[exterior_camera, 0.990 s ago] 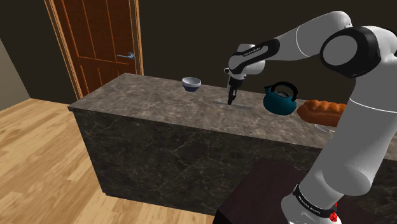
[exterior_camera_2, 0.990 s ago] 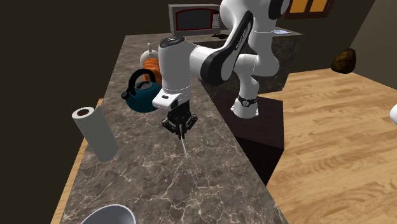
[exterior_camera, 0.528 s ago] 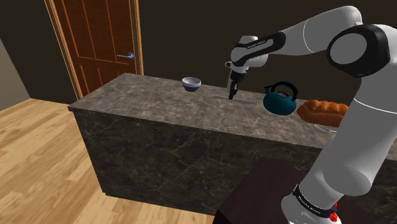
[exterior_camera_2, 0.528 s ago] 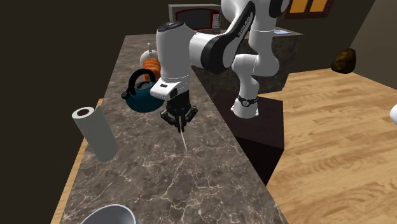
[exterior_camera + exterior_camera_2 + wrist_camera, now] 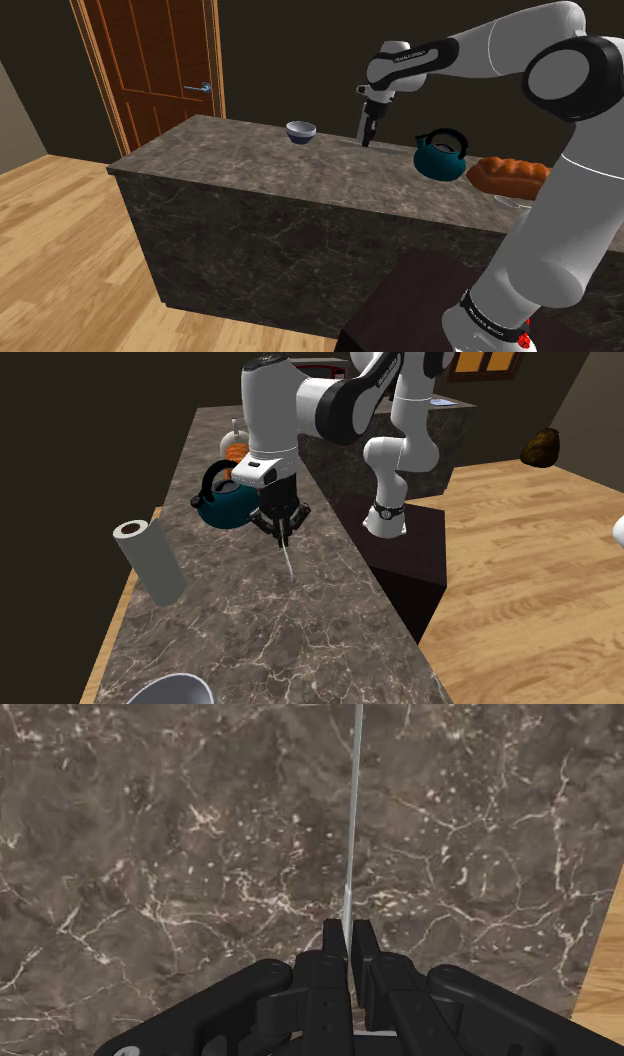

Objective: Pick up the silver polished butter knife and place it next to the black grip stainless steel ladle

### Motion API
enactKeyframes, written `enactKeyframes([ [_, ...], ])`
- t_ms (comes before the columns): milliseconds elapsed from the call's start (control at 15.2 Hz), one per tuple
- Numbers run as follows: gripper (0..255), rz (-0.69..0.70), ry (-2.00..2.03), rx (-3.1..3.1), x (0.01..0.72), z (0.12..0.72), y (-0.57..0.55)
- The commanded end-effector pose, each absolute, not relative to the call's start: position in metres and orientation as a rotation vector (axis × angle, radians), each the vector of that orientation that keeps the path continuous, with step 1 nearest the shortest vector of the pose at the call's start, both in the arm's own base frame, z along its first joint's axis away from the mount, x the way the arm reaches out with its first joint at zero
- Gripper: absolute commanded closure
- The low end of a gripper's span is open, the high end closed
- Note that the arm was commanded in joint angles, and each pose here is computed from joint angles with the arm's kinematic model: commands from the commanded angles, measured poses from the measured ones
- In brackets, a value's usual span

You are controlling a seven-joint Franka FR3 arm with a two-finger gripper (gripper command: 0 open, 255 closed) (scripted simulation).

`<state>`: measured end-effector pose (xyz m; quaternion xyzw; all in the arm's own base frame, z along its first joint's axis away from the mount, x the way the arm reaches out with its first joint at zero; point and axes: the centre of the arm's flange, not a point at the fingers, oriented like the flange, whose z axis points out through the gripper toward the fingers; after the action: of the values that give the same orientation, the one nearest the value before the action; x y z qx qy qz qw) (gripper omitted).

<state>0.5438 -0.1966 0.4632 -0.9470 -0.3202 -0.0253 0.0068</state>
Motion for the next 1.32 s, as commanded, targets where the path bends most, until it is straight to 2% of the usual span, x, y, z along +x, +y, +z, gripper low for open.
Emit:
enactKeyframes([
  [0, 255, -0.079, -1.001, -2.962, 0.532, 0.468, -0.203],
  [1254, 255, -0.079, -1.001, -2.962, 0.310, 0.468, -0.321],
])
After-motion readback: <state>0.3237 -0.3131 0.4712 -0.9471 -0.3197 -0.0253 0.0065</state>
